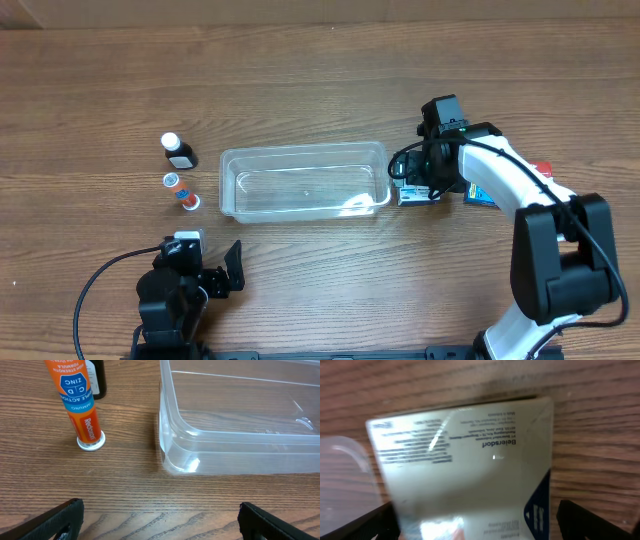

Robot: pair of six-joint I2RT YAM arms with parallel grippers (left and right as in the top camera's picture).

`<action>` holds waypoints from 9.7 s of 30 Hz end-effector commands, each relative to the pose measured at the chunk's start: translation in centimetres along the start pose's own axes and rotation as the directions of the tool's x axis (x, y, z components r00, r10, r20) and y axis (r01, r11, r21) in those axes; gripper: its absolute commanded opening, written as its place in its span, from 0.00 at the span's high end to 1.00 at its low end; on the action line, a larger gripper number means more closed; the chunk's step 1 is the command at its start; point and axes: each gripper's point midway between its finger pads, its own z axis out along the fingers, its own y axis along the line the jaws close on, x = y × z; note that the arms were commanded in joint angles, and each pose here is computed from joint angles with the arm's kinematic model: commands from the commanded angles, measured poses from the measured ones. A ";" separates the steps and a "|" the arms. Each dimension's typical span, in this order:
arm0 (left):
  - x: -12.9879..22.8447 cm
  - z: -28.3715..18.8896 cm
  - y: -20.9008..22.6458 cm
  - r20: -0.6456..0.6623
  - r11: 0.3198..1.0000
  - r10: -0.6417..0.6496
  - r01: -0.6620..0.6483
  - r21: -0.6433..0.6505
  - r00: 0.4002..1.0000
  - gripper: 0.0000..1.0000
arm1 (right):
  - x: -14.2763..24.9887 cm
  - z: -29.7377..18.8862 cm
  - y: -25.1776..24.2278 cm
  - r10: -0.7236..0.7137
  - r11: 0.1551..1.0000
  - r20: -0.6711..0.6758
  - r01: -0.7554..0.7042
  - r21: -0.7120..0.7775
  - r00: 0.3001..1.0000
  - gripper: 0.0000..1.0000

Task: Pack container
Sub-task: 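Carry the white box left and lower it into the container, then move the right gripper back to the blue box and grasp it, then place the blue box into the container beside the white box, then grasp the red-and-white box with the right gripper, then lower the red-and-white box into the container's left end and release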

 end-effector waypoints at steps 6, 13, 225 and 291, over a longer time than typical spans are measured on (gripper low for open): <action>-0.1 0.0 -0.1 0.009 1.000 0.024 -0.024 0.003 1.000 0.00 | -0.7 -1.7 -1.4 0.048 0.996 -0.011 -0.047 0.072 0.999 0.23; -0.1 0.0 -0.1 0.009 1.000 0.024 -0.024 0.003 1.000 0.00 | -3.1 -18.5 5.2 -0.035 0.999 0.235 0.043 -0.029 0.971 0.25; -0.1 0.0 -0.1 0.008 1.000 0.024 -0.024 0.003 1.000 0.00 | -1.7 -2.1 -19.3 0.427 0.902 -0.134 -0.409 0.141 0.894 0.22; -0.1 0.0 -0.1 0.008 1.000 0.024 -0.024 0.003 1.000 0.00 | 3.9 -1.5 28.3 -0.193 0.936 0.175 0.235 -0.262 0.965 0.31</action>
